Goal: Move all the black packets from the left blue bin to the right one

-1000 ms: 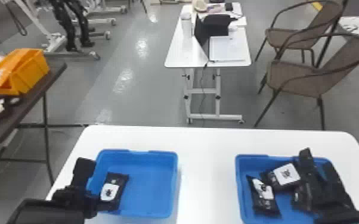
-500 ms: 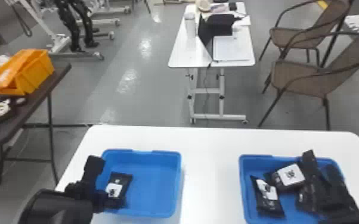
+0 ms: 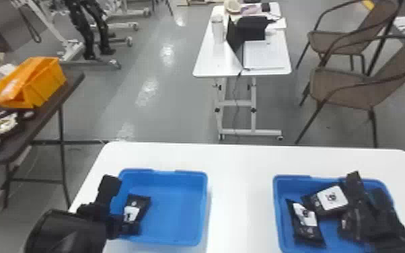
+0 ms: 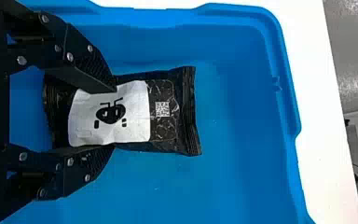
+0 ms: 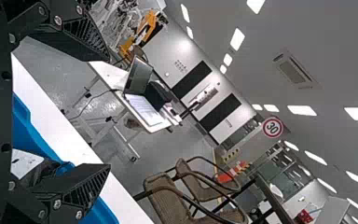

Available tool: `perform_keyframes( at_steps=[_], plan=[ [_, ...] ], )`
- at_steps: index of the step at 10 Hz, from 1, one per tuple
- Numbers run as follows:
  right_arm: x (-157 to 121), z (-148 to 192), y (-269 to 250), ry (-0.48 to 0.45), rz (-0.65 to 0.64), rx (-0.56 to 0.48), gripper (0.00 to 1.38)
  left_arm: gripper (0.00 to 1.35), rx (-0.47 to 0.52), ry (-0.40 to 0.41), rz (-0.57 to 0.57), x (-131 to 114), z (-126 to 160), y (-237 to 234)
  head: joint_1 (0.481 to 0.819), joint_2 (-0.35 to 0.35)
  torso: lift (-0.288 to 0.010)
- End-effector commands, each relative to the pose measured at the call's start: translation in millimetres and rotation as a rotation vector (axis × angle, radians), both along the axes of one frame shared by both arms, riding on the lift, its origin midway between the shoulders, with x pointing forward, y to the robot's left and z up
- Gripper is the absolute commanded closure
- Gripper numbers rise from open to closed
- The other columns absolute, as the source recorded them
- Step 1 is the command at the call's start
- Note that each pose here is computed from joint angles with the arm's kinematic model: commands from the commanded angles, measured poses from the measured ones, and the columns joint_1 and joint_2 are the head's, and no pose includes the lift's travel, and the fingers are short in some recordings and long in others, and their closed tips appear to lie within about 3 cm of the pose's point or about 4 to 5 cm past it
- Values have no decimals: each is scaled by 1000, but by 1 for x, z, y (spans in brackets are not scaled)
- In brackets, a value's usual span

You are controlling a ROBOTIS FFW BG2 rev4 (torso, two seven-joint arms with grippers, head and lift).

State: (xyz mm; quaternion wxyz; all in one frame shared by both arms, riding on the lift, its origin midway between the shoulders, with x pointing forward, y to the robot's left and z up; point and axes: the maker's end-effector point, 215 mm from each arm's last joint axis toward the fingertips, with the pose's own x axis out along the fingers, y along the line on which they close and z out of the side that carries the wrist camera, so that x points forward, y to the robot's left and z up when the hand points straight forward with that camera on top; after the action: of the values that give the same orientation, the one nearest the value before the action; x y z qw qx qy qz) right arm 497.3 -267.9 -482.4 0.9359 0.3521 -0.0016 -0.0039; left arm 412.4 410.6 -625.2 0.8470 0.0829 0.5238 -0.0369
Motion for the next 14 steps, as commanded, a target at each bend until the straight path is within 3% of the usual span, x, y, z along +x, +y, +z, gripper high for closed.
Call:
perform_keyframes(
  at_steps=[1,3,6,8,10,12,14],
  plan=[
    [-1,-3,6,7,1,17,214,1179,1,-7,-39,6,3,-6,695,175,0],
    [-1,-3,7,7,4,17,214,1211,-54,-90,-121,31,21,-26,695,167,0],
    [0,-1,8,1,7,17,214,1211,-126,-266,-240,65,100,-82,695,113,0],
    [4,11,10,-25,16,12,214,1211,-228,-400,-413,96,162,-171,695,68,0],
    [22,39,18,-84,42,15,214,1211,-337,-498,-626,125,207,-275,695,-34,0],
    [48,75,30,-159,82,11,214,1211,-443,-494,-792,135,211,-356,695,-116,0],
    [66,104,45,-213,120,-2,214,1211,-473,-466,-923,131,208,-406,695,-191,0]
  ],
)
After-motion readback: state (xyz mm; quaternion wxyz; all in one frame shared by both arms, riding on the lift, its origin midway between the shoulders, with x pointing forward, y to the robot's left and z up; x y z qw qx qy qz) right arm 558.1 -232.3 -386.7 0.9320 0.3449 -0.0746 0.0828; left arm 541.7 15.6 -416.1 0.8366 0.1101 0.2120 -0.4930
